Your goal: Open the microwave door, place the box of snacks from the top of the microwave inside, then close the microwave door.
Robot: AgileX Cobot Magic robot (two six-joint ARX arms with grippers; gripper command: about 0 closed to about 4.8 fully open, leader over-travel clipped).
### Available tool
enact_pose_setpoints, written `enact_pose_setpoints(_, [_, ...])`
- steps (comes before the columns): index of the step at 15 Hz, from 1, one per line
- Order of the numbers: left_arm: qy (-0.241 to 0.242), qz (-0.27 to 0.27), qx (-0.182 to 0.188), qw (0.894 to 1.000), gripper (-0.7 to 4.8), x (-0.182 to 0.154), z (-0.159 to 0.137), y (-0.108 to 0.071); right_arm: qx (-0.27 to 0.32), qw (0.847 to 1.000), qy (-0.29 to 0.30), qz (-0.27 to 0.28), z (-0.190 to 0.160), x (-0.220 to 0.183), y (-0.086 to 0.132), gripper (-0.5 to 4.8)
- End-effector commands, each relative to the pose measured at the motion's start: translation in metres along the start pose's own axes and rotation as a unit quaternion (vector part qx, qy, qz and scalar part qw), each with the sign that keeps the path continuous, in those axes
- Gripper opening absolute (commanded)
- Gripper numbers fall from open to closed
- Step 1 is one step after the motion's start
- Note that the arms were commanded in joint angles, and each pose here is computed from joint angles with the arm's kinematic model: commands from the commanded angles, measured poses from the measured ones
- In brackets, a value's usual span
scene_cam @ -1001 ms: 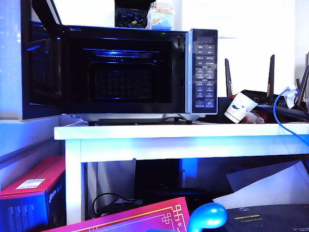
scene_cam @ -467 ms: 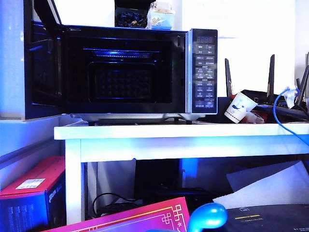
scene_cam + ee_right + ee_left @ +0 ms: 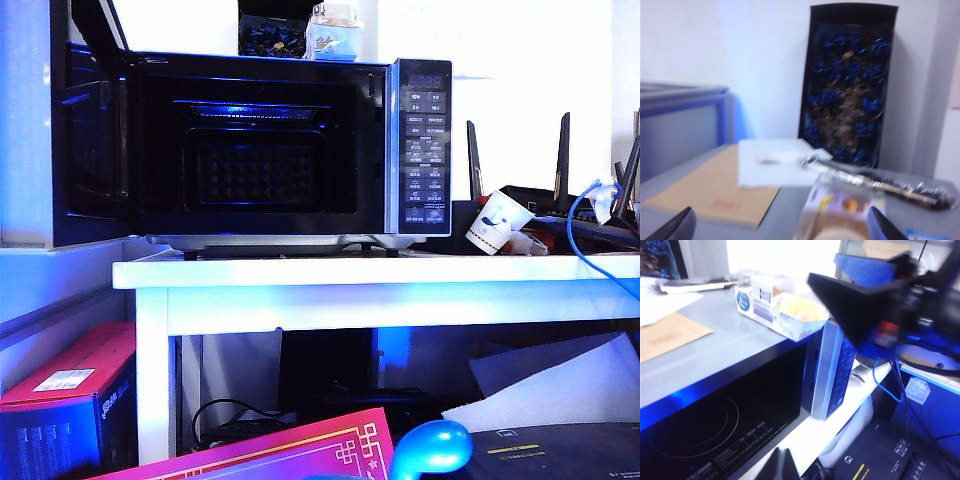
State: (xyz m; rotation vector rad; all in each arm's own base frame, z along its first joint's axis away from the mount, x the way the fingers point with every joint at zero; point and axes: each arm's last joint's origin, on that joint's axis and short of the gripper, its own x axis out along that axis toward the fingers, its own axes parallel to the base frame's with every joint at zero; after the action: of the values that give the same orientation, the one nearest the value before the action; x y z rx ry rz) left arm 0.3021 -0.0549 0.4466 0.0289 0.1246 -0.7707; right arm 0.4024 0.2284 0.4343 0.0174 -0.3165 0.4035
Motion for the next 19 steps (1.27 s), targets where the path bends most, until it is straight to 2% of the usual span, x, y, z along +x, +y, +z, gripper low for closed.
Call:
enact_pose_setpoints(1, [-0.013,-0.003,0.008,1.0,-0.05,-0.005,0.006,-0.003,-0.027,0.999,-0.019,-0.017,-0.005,0.017,0.002,4.79])
enact_pose_setpoints(7, [-0.011,-0.003,0.007,1.0,-0.05,-0.008,0.007,-0.006,-0.027,0.997,-0.008,-0.066,-0.019,0.035,-0.011,4.79])
enact_pose_setpoints(11, [-0.009,-0.003,0.005,1.0,-0.05,-0.008,0.007,-0.006,-0.019,0.997,0.006,-0.069,-0.024,0.036,-0.019,4.79])
enact_pose_setpoints(19, [0.0,-0.004,-0.002,1.0,-0.05,-0.008,0.005,-0.006,-0.011,0.997,0.059,-0.054,-0.045,0.039,-0.017,4.79])
